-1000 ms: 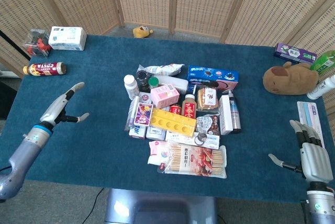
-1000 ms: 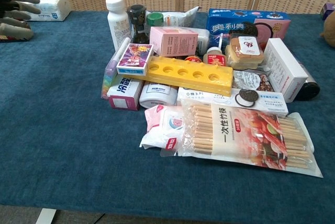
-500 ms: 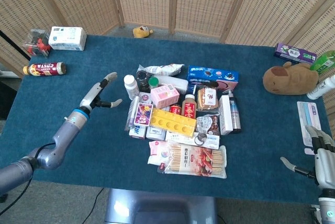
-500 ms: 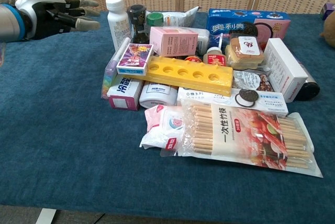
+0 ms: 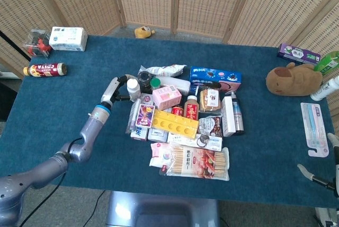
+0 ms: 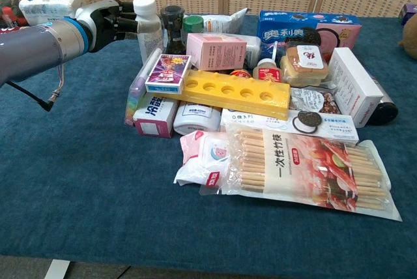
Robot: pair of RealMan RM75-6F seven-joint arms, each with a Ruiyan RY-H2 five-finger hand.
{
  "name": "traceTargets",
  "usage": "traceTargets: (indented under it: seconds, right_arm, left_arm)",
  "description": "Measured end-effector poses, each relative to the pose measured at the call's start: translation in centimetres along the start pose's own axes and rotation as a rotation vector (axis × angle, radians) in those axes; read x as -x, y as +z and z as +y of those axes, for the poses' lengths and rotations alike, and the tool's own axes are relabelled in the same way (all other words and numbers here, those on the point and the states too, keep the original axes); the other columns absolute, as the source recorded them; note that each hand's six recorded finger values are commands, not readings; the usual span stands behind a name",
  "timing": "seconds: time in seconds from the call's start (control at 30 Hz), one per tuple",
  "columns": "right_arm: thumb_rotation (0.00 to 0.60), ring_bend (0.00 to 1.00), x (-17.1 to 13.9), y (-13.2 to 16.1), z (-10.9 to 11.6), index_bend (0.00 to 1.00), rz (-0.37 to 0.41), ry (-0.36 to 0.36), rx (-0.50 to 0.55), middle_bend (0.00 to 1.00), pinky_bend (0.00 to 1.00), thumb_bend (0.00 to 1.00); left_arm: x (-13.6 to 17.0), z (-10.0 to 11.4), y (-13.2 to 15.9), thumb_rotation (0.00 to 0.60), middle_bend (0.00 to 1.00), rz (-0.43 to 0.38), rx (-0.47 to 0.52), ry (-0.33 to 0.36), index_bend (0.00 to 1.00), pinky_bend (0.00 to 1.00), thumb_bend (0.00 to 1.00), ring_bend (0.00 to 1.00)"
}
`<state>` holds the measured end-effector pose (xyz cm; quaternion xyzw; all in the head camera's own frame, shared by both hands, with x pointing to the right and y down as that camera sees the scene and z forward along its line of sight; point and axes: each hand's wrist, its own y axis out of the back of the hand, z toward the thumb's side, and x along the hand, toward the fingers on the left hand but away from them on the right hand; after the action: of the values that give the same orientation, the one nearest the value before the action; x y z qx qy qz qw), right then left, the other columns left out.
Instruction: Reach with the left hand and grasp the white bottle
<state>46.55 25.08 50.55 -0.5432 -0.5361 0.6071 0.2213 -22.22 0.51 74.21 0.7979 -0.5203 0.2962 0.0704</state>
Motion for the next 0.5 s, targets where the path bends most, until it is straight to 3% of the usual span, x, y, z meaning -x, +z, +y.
traceTargets:
  seconds: [0.2,0.5]
  right_arm:
    - [0.393,0.00,0.2,0.4,-0.1,0.00,0.014,0.008,0.002,0.00,0.00,0.06]
    - [0.393,0.00,1.1,1.6,-1.6,0.00,0.052,0.047,0.013,0.00,0.00,0.06]
  left_arm:
    - [0.3,1.3,0.1,0.600,0.70,-0.020,0.038,0.051,0.77,0.49,0.52,0.72]
    - [3.8,5.6,1.7,0.600,0.70,-0.106,0.078,0.105,0.77,0.52,0.51,0.74]
